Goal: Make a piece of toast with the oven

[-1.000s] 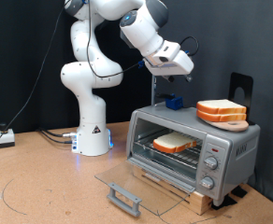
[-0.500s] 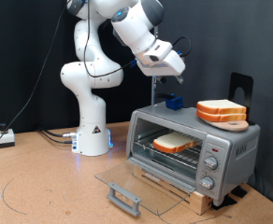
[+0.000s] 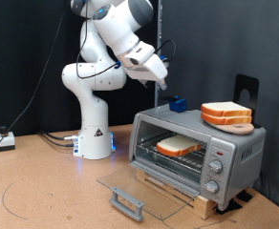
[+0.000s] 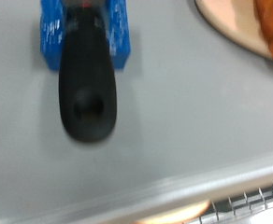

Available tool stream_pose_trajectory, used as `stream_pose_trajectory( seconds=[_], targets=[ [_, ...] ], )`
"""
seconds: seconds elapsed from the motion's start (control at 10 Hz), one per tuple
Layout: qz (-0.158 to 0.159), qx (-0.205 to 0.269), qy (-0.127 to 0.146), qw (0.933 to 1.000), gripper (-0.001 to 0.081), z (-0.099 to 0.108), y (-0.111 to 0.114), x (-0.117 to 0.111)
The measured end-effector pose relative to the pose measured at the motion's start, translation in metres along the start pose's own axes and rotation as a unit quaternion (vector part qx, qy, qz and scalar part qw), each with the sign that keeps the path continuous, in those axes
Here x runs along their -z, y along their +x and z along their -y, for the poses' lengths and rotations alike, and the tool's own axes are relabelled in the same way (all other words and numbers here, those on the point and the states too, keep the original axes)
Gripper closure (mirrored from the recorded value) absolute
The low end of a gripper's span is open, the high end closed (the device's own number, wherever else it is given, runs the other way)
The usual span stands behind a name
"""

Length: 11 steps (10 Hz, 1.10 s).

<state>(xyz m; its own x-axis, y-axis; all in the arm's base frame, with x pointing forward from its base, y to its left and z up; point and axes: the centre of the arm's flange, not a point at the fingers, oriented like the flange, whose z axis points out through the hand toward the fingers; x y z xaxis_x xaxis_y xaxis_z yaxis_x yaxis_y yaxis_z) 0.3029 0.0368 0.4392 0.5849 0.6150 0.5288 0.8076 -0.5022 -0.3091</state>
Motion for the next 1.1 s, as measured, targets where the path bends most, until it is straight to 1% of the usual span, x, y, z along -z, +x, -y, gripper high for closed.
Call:
stream_pose_trajectory(
  seconds=[0.2,0.3,0.4,0.5,0.6,0.7,0.8,0.9,1.0,1.1],
  targets=[
    [-0.002,-0.013,-0.003,0.9999,-0.0001,-0.022,-0.017,0.009],
    [-0.004,-0.019,0.002,0.9998,-0.0001,-0.032,-0.019,0.01],
    [-0.003,-0.018,0.003,0.9998,-0.0001,-0.031,-0.019,0.01],
    [-0.007,-0.064,0.005,0.9979,-0.0001,-0.031,-0.019,0.009],
    [-0.029,-0.125,0.009,0.9917,-0.0001,-0.031,-0.017,0.01],
    [-0.047,-0.186,0.007,0.9815,-0.0001,-0.033,-0.016,0.014],
    [-0.07,-0.244,-0.007,0.9672,-0.0001,-0.039,-0.016,0.02],
    [-0.084,-0.287,-0.013,0.9542,-0.0001,-0.042,-0.017,0.022],
    [-0.078,-0.269,-0.012,0.96,-0.0001,-0.041,-0.018,0.021],
    [-0.067,-0.289,0.008,0.9549,-0.0001,-0.038,-0.02,0.017]
  ],
)
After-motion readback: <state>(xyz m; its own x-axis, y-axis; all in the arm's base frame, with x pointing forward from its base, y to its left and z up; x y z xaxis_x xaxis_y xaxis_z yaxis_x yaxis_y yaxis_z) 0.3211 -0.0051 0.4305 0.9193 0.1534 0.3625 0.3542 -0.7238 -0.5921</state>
